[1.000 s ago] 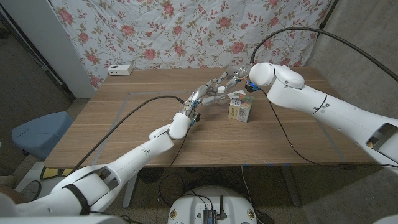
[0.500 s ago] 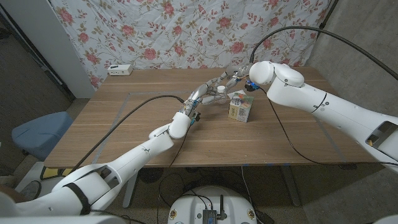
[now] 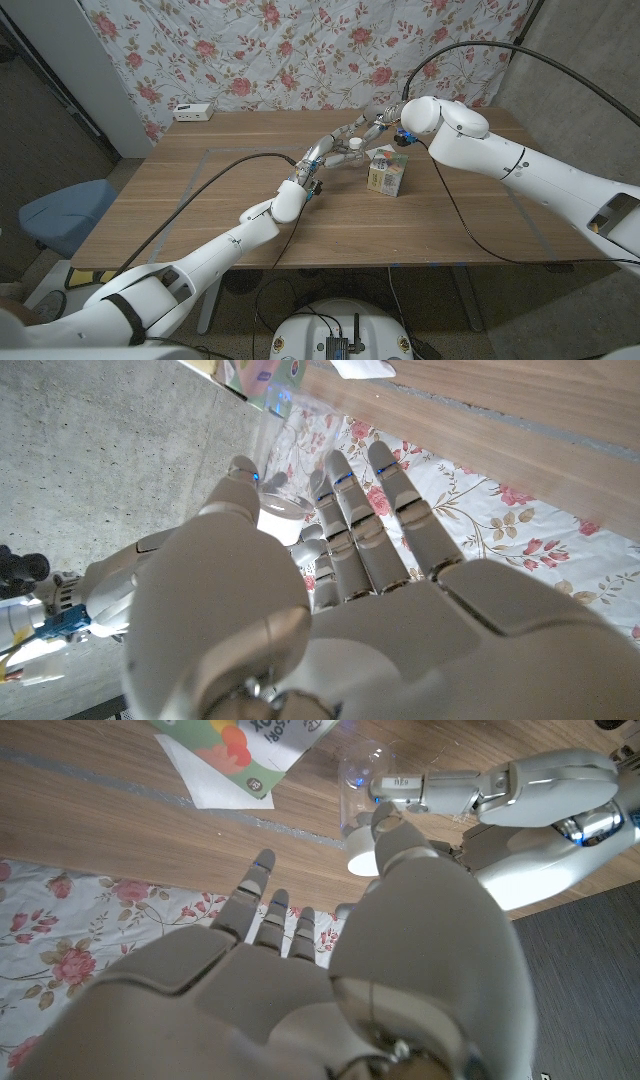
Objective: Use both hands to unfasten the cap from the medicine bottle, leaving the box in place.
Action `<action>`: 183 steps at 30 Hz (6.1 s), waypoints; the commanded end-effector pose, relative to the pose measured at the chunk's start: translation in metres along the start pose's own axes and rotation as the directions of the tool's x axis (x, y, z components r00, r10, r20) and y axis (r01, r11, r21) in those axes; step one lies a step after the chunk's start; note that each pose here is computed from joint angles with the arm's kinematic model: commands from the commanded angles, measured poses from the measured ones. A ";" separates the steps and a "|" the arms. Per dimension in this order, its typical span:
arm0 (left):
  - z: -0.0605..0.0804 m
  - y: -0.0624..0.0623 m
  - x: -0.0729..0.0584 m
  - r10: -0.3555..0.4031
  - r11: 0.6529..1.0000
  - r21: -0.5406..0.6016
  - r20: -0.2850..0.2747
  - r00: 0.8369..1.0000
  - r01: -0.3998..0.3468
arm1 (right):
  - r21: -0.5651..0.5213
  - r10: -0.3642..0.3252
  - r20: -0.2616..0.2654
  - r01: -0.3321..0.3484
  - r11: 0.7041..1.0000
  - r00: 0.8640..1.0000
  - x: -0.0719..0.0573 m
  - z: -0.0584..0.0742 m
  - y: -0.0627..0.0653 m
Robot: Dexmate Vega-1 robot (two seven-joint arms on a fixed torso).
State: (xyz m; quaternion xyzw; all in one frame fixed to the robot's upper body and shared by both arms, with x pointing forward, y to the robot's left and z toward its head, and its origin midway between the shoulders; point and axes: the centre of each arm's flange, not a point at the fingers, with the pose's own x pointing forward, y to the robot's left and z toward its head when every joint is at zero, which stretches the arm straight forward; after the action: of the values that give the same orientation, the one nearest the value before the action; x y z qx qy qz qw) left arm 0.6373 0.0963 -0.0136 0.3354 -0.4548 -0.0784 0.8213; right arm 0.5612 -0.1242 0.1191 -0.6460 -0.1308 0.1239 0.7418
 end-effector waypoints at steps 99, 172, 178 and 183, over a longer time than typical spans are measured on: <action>-0.001 -0.001 0.002 0.001 1.000 -0.003 -0.004 1.000 -0.001 | 0.046 -0.065 -0.057 0.067 0.997 0.996 0.010 -0.006 0.001; 0.003 0.003 -0.014 0.005 1.000 -0.002 -0.004 1.000 -0.005 | 0.087 -0.042 -0.013 0.043 0.995 0.999 -0.002 0.000 0.007; 0.003 0.003 -0.014 0.002 1.000 -0.002 -0.001 1.000 -0.002 | 0.084 -0.029 -0.016 0.031 0.996 0.999 -0.003 0.001 0.006; 0.003 0.002 -0.014 0.003 1.000 -0.004 0.000 1.000 -0.003 | 0.079 -0.017 -0.023 0.019 0.997 1.000 -0.005 0.001 0.005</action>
State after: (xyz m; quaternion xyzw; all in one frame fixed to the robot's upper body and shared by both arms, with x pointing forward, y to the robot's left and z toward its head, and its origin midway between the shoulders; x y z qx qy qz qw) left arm 0.6270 0.1027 -0.0208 0.3340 -0.4538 -0.0761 0.8226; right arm 0.5593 -0.1252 0.1116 -0.6100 -0.1311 0.1096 0.7737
